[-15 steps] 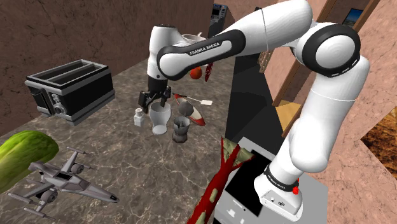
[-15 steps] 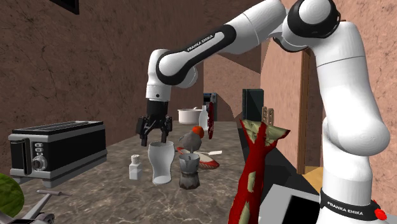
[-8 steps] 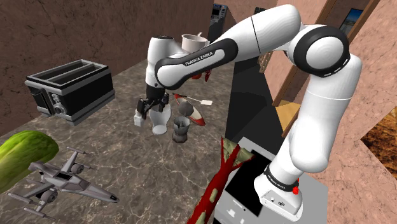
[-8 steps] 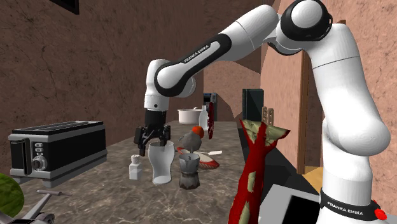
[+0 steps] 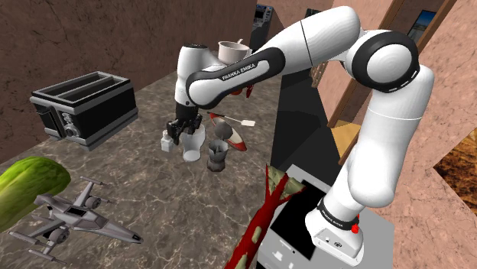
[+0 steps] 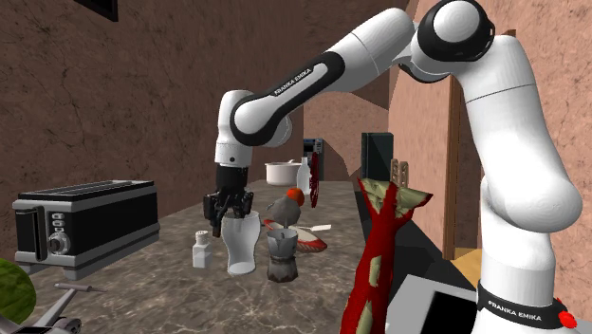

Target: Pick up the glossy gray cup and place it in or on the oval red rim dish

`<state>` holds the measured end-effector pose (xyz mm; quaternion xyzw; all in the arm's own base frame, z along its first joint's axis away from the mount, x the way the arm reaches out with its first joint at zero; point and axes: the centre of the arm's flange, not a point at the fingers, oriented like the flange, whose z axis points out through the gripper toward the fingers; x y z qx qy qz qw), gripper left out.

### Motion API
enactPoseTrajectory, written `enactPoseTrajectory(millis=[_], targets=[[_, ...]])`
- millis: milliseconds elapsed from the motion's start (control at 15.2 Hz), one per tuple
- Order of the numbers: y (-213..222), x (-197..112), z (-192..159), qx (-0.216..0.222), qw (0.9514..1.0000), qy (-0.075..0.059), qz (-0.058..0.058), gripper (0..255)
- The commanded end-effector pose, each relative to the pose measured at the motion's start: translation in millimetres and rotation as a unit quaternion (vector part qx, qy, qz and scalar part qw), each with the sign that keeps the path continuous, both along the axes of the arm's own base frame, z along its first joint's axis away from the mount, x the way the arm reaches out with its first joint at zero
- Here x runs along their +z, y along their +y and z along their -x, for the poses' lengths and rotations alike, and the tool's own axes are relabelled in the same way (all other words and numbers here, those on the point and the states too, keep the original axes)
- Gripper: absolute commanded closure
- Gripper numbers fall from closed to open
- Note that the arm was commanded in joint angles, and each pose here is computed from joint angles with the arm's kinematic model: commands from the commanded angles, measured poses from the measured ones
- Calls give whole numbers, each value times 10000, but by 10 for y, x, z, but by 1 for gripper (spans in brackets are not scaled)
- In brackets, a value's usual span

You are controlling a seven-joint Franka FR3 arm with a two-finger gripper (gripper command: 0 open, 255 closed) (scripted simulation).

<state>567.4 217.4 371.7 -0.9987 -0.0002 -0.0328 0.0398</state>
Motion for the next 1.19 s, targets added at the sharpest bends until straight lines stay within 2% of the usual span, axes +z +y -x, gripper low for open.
enactPoseTrajectory(millis=[0, 528, 1122], targets=[[0, 0, 0, 0, 10000, 0, 0, 255], [0, -1, 0, 0, 10000, 0, 0, 255], [0, 475, 0, 0, 10000, 0, 0, 255]])
